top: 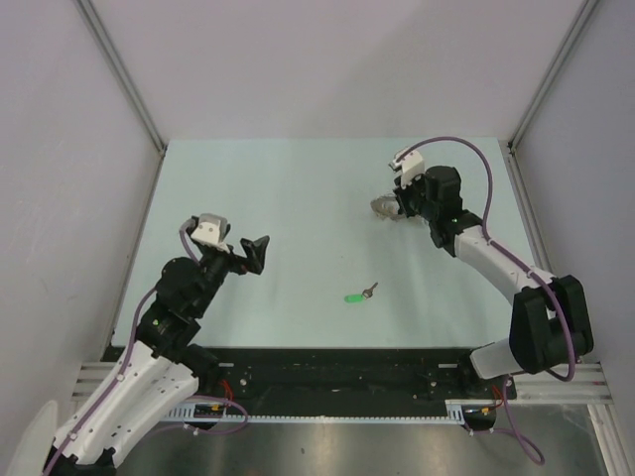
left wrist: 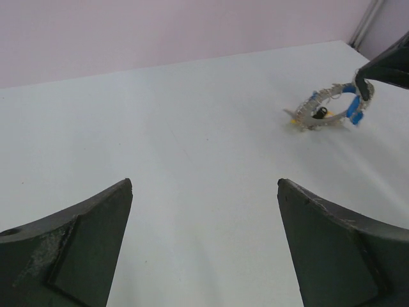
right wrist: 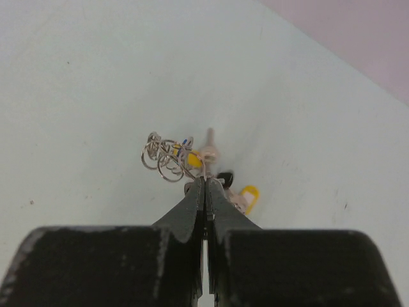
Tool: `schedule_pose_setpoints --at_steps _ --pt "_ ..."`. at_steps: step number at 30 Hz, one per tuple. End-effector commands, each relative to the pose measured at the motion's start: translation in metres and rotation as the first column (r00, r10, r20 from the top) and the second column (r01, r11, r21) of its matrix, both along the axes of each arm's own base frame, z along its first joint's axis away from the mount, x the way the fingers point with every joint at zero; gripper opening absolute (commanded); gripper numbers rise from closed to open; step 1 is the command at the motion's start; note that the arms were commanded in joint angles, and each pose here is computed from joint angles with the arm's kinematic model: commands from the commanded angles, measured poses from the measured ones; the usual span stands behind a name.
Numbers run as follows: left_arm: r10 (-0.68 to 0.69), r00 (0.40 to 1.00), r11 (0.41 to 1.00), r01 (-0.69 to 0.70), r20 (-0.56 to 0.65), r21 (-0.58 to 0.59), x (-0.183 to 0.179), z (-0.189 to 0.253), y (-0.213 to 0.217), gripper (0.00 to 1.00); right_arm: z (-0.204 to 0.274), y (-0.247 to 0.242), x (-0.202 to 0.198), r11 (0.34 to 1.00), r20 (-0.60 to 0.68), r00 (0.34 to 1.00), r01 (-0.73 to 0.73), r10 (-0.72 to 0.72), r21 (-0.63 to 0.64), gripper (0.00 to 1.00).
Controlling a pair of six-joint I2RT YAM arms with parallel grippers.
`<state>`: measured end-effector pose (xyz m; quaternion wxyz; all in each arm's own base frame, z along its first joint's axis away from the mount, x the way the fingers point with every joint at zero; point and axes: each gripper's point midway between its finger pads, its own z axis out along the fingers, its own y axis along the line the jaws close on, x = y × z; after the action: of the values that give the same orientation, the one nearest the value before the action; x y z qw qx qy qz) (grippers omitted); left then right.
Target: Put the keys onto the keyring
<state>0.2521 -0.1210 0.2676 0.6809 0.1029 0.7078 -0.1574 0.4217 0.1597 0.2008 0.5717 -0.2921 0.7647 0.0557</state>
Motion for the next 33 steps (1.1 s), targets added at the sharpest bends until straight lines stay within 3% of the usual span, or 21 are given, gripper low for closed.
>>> schedule_pose_setpoints --at_steps 1,8,15,18,19,21,22,25,30,33 --pt "0.073 0.997 0.996 -0.074 -0.017 -0.042 0.003 -0.002 0.012 1.0 -0.029 -0.019 -0.007 0.991 -0.159 0.981 0.119 -0.107 0.069 0.0" --pt "0.228 0.973 0.971 -0.231 -0.048 -0.062 0.003 -0.004 0.04 1.0 -0.125 -0.073 -0.053 0.905 -0.525 0.799 0.409 -0.292 0.12 0.01" --pt "0.254 0.965 0.964 -0.258 -0.067 -0.062 -0.003 -0.01 0.048 1.0 -0.15 -0.117 -0.08 0.773 -0.642 0.654 0.617 -0.399 0.148 0.03" --pt "0.286 0.956 0.955 -0.29 -0.063 -0.063 -0.007 -0.01 0.057 1.0 -0.135 -0.132 -0.08 0.727 -0.617 0.662 0.656 -0.426 0.201 0.24" --pt "0.295 0.954 0.952 -0.298 -0.055 -0.075 -0.009 -0.008 0.06 1.0 -0.12 -0.137 -0.079 0.717 -0.583 0.679 0.661 -0.445 0.222 0.37" --pt "0.303 0.952 0.948 -0.306 -0.048 -0.082 -0.012 -0.006 0.063 1.0 -0.105 -0.14 -0.08 0.707 -0.552 0.694 0.664 -0.462 0.244 0.5" --pt "0.317 0.948 0.943 -0.319 -0.033 -0.096 -0.014 -0.002 0.067 1.0 -0.098 -0.143 -0.081 0.698 -0.538 0.696 0.671 -0.476 0.25 0.63" --pt "0.346 0.938 0.932 -0.345 -0.012 -0.109 -0.019 0.002 0.076 1.0 -0.064 -0.149 -0.087 0.675 -0.465 0.722 0.673 -0.512 0.302 0.8" --pt "0.389 0.921 0.913 -0.382 0.023 -0.144 -0.034 0.012 0.093 1.0 0.005 -0.16 -0.111 0.64 -0.299 0.766 0.641 -0.569 0.424 0.99" --pt "0.399 0.916 0.907 -0.389 0.033 -0.162 -0.041 0.012 0.1 1.0 0.044 -0.172 -0.133 0.606 -0.184 0.756 0.623 -0.628 0.495 0.99"
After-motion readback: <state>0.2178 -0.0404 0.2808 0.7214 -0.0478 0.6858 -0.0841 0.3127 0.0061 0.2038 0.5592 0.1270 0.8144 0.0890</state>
